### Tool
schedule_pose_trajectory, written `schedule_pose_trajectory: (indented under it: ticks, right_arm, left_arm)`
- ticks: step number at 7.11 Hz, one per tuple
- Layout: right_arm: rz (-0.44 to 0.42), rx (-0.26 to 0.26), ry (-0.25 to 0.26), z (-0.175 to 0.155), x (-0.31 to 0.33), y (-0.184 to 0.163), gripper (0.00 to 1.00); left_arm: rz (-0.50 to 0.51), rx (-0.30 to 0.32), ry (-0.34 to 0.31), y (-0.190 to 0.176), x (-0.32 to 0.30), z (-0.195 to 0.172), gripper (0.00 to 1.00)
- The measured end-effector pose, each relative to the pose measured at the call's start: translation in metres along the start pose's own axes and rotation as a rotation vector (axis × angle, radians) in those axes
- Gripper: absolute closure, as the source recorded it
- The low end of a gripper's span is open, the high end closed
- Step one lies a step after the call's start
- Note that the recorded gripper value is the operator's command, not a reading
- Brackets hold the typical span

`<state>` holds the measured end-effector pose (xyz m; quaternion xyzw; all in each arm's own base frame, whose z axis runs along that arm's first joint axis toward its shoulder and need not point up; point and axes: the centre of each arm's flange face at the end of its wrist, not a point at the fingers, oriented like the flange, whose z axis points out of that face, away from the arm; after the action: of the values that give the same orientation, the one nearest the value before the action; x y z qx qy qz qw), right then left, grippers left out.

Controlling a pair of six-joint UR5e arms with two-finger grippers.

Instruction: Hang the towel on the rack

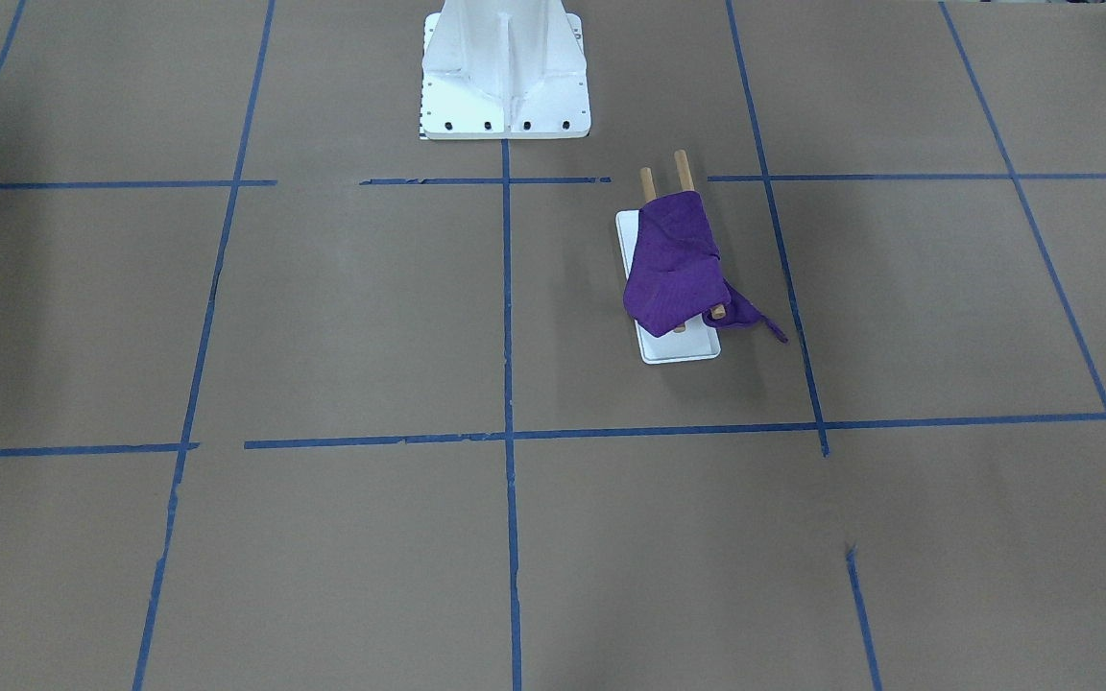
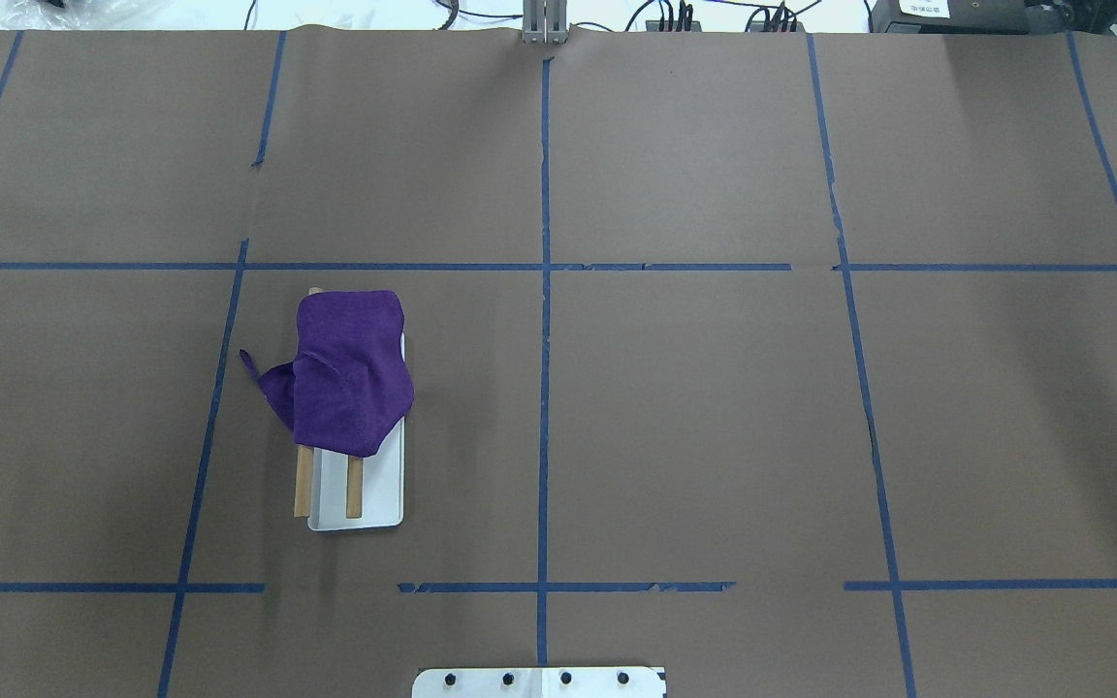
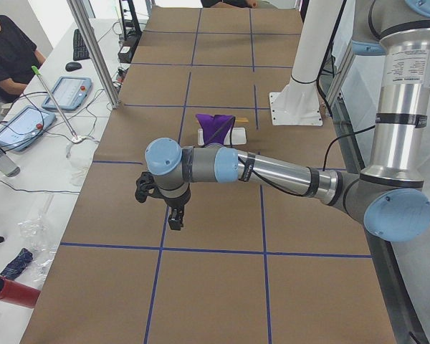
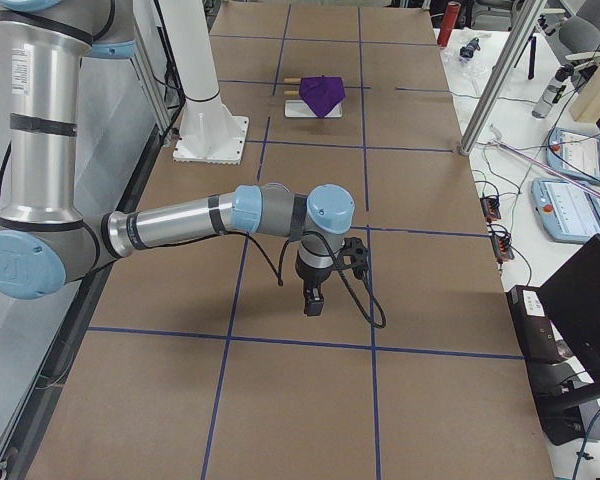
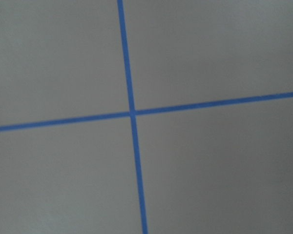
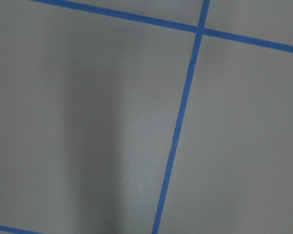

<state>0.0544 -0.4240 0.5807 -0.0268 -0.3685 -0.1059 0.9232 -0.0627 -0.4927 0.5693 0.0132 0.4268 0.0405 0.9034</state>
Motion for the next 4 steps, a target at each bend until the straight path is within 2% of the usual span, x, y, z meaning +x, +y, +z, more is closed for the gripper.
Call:
schedule_pose_trajectory:
  ticks: [2, 4]
  right_arm:
    - [0.010, -0.010, -0.025, 0.0059, 0.0054, -0.0007, 0.00]
    - [-0.004, 0.015, -0.040, 0.0106, 0.0093, -0.0055, 0.00]
  left_arm:
    - [-0.005, -0.007, 0.014, 0.0042, 0.0016, 0.0032, 0.00]
    - [0.010, -0.018, 0.017, 0.0029, 0.0068, 0.0096, 0.00]
